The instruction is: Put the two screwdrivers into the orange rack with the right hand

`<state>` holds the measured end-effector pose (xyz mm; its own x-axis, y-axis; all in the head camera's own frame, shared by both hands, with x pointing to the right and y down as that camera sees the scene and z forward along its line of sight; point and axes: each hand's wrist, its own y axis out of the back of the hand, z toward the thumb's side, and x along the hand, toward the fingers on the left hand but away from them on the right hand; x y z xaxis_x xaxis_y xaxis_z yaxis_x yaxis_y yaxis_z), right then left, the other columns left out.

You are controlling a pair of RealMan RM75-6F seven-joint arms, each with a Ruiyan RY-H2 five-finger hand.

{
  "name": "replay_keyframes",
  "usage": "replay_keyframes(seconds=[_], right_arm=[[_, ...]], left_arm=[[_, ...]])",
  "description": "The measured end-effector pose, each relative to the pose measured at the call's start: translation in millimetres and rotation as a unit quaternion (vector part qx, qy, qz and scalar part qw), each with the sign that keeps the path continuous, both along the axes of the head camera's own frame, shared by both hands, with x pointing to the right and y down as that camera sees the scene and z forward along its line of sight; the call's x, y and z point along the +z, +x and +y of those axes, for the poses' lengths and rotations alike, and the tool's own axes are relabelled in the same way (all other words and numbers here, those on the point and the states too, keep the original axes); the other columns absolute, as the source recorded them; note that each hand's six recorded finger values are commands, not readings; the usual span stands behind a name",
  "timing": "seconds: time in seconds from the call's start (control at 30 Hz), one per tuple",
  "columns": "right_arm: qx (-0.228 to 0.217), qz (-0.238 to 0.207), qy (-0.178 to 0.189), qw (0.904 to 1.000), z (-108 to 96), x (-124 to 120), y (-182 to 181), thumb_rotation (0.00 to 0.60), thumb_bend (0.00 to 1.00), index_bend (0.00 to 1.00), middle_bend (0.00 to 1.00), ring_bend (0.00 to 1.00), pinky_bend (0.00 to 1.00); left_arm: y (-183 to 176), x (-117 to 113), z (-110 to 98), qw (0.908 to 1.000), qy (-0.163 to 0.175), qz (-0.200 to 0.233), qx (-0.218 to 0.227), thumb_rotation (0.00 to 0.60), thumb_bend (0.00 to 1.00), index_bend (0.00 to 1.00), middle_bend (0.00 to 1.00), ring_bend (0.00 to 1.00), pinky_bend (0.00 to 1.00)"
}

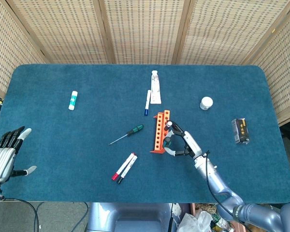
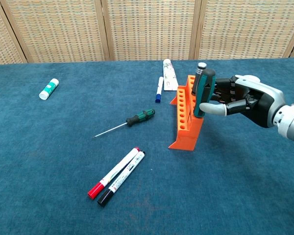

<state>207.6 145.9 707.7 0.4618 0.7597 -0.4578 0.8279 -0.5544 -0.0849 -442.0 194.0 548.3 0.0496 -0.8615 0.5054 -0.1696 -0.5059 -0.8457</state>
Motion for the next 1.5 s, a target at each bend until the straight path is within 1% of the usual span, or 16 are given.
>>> replay_keyframes(seconds=[0.07, 0.17, 0.27, 0.47, 0.67, 0.83, 1.0, 1.2, 1.5], right_arm=[[0.000, 0.002, 0.002, 1.0000, -0.4, 0.6, -0.4, 0.600, 0.37, 0.65, 0.05, 0.00, 0.02], [-0.002, 0.004, 0.006, 1.0000, -1.2, 0.7, -0.6, 0.600, 0.30, 0.64, 0.05, 0.00, 0.02], [-0.008, 0.004, 0.008, 0.9999, 0.1, 0.6, -1.3, 0.600, 0.25, 0.61, 0.05, 0.00, 0.02], [-0.014, -0.002, 0.013, 0.9998, -0.6, -0.8, -1.7, 0.600, 0.20, 0.58, 0.04, 0.00, 0.02], [-0.018, -0.001, 0.017, 0.9997, -1.1, -2.5, -1.4, 0.600, 0.18, 0.56, 0.04, 0.00, 0.02], [-0.019, 0.000, 0.019, 0.9996, -1.5, -3.5, -1.6, 0.600, 0.17, 0.52, 0.03, 0.00, 0.02], [-0.020, -0.001, 0.021, 0.9996, -2.9, -6.0, -2.3, 0.600, 0.16, 0.44, 0.02, 0.00, 0.02], [-0.029, 0.001, 0.025, 0.9993, -4.4, -11.0, -3.6, 0.600, 0.15, 0.37, 0.00, 0.00, 0.02], [-0.034, 0.002, 0.028, 0.9990, -5.2, -18.8, -3.2, 0.600, 0.14, 0.35, 0.00, 0.00, 0.01]], left_arm=[[0.0, 0.0, 0.0, 1.0000, 0.000, 0.000, 0.000, 0.600, 0.00, 0.00, 0.00, 0.00, 0.00], [0.0, 0.1, 0.0, 1.0000, 0.000, 0.000, 0.000, 0.600, 0.00, 0.00, 0.00, 0.00, 0.00], [0.1, 0.4, 0.3, 1.0000, -0.001, 0.000, 0.001, 0.600, 0.00, 0.00, 0.00, 0.00, 0.00], [0.4, 0.2, 0.3, 1.0000, -0.001, 0.001, 0.001, 0.600, 0.00, 0.00, 0.00, 0.00, 0.00], [0.7, 0.2, 0.3, 1.0000, -0.001, 0.001, 0.002, 0.600, 0.00, 0.00, 0.00, 0.00, 0.00], [0.7, -0.1, 0.5, 1.0000, -0.001, 0.001, 0.001, 0.600, 0.00, 0.00, 0.00, 0.00, 0.00], [0.7, 0.1, 0.4, 1.0000, -0.001, 0.001, 0.002, 0.600, 0.00, 0.00, 0.00, 0.00, 0.00], [0.9, -0.6, 0.8, 1.0000, 0.000, 0.002, 0.002, 0.600, 0.00, 0.00, 0.00, 0.00, 0.00], [0.9, -2.4, 1.1, 1.0000, 0.001, 0.005, 0.002, 0.600, 0.00, 0.00, 0.00, 0.00, 0.00]])
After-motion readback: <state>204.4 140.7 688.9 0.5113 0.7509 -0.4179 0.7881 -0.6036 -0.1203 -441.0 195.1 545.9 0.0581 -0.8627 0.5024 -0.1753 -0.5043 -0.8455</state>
